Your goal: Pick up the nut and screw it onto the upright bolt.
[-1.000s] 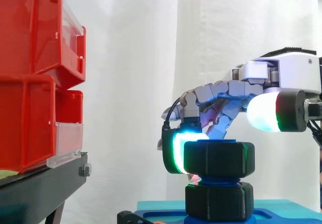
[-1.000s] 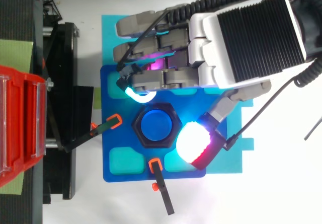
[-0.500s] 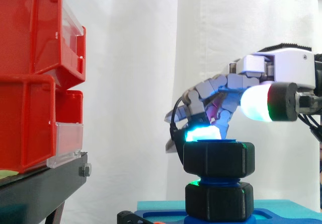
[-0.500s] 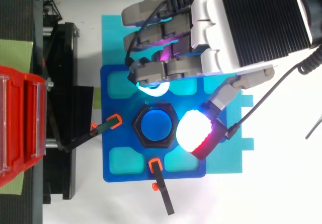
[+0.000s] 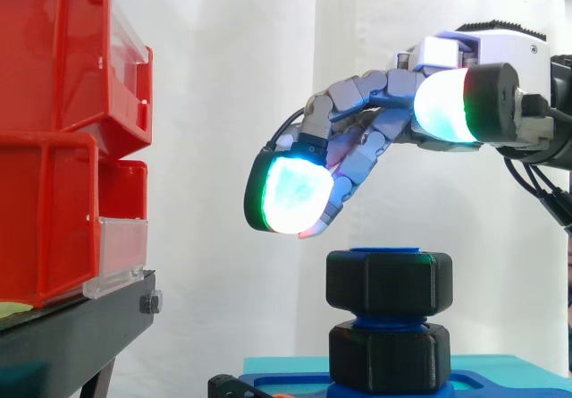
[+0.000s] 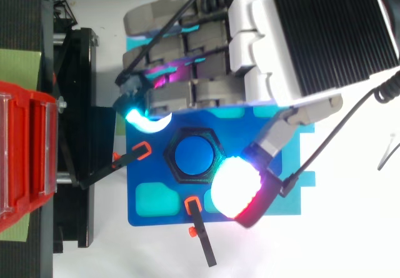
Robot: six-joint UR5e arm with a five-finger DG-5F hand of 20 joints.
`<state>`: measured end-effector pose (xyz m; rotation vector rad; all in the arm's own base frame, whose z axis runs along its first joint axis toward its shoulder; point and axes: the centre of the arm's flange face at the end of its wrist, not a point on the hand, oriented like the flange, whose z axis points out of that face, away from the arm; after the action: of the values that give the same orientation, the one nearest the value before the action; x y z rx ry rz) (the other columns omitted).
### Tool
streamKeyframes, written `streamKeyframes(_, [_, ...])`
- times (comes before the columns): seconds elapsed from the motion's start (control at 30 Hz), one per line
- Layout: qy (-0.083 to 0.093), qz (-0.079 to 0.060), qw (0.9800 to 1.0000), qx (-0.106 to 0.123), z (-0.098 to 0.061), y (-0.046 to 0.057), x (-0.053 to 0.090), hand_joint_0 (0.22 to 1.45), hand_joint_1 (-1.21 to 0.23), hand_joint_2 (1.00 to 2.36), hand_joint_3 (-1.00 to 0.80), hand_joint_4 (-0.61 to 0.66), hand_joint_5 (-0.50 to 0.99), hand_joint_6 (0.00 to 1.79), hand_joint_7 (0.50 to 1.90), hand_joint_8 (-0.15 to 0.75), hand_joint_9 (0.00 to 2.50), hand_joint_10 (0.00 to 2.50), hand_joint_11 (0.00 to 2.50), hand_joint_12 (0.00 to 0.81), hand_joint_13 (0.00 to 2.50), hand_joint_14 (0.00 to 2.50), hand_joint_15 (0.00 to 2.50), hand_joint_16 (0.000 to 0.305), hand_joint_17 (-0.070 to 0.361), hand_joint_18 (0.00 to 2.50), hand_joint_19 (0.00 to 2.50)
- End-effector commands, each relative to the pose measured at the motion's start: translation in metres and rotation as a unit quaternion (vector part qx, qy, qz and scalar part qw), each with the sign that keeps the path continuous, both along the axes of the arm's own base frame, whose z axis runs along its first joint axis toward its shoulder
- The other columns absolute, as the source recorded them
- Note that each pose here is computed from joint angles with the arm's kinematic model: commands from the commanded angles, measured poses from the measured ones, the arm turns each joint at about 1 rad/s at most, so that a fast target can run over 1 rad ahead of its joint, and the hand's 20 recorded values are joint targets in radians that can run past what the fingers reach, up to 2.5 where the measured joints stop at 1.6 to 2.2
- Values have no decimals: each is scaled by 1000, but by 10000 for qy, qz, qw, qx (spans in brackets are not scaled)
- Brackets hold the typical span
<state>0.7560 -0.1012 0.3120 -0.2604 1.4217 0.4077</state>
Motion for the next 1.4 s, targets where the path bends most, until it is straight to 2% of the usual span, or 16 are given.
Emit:
streamKeyframes(0.0, [-22,56,10000,63,-1,9,3,522,-152,1000,-500,225,-89,503,756,221,879,0,0,249,539,0,0,27,61,231,0])
streamKeyframes(0.03, [-33,102,9999,104,0,15,4,521,-152,1000,-500,226,-89,503,753,220,876,0,0,250,534,0,0,27,61,229,0])
streamKeyframes(0.23, [-3,173,9998,119,-2,26,5,520,-145,1000,-500,229,-92,503,747,219,846,0,0,259,508,0,0,28,63,199,0])
streamKeyframes(0.4, [15,206,9997,139,-2,31,5,520,-139,1000,-500,227,-91,503,746,222,831,0,0,264,496,0,0,28,63,193,0])
streamKeyframes(0.57, [31,206,9997,142,-8,33,5,520,-135,1000,-500,227,-90,503,745,222,812,0,0,269,487,0,0,29,65,177,0])
streamKeyframes(0.77, [31,153,9999,2,-17,32,2,518,-117,1000,-500,218,-93,502,743,217,741,0,0,280,428,0,0,30,68,116,0])
streamKeyframes(0.9, [41,139,9999,10,-17,31,1,517,-102,1000,-500,209,-95,502,739,215,709,0,0,285,393,0,0,31,70,78,0])
streamKeyframes(1.23, [204,129,9997,-10,-21,25,-2,517,-94,1000,-500,234,-86,503,839,225,692,0,0,288,379,0,0,31,71,57,0])
streamKeyframes(1.37, [287,131,9995,3,-29,25,-6,518,-92,1000,-500,246,-80,504,891,229,692,0,0,288,378,0,0,31,70,59,0])
